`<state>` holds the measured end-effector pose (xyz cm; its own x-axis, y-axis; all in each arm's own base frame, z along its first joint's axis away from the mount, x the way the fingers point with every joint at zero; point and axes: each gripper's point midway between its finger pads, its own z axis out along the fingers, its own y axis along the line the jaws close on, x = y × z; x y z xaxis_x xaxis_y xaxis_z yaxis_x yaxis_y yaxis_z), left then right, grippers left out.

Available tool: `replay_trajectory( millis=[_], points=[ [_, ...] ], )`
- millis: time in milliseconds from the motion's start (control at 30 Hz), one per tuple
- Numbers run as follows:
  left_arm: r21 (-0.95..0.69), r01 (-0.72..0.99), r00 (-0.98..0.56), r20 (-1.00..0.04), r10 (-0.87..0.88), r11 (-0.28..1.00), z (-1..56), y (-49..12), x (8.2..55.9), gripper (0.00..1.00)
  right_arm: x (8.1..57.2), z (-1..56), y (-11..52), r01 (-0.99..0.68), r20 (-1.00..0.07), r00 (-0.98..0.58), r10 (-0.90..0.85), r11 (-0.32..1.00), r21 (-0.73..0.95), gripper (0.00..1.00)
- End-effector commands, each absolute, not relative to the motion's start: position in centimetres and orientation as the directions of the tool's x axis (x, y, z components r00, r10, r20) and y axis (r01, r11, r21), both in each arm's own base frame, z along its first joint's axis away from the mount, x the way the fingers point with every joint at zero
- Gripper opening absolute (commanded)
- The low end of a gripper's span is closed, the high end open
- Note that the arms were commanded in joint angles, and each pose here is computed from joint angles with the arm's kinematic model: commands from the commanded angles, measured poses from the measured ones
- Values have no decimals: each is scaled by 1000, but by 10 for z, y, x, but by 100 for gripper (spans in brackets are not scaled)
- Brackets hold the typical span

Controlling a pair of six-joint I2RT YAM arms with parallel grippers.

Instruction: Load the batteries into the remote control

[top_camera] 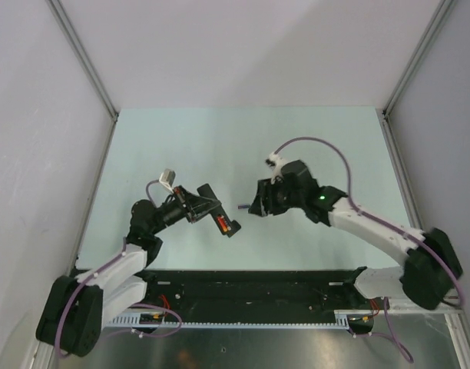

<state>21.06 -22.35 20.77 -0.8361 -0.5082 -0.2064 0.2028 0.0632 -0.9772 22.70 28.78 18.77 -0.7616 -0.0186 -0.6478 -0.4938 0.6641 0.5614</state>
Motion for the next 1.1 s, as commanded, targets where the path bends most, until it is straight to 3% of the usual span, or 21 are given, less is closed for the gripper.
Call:
replay_trajectory(
  millis=[0, 233, 633, 1067],
  points=[
    [-950, 299, -801, -300, -518, 89, 217, -211, 205, 0, 235, 131, 297, -487, -641, -758, -120, 757, 434, 55],
    [-926, 364, -786, -362, -501, 98, 226, -206, 190, 0, 240, 80, 334, -552, -622, -744, -243, 748, 368, 58],
    [-901, 425, -773, -410, -484, 83, 238, -204, 174, 0, 241, 51, 364, -588, -656, -682, -324, 776, 228, 79],
    [-896, 437, -776, -417, -473, 73, 240, -204, 168, 0, 236, 20, 377, -647, -610, -642, -465, 756, 104, 81]
  ],
)
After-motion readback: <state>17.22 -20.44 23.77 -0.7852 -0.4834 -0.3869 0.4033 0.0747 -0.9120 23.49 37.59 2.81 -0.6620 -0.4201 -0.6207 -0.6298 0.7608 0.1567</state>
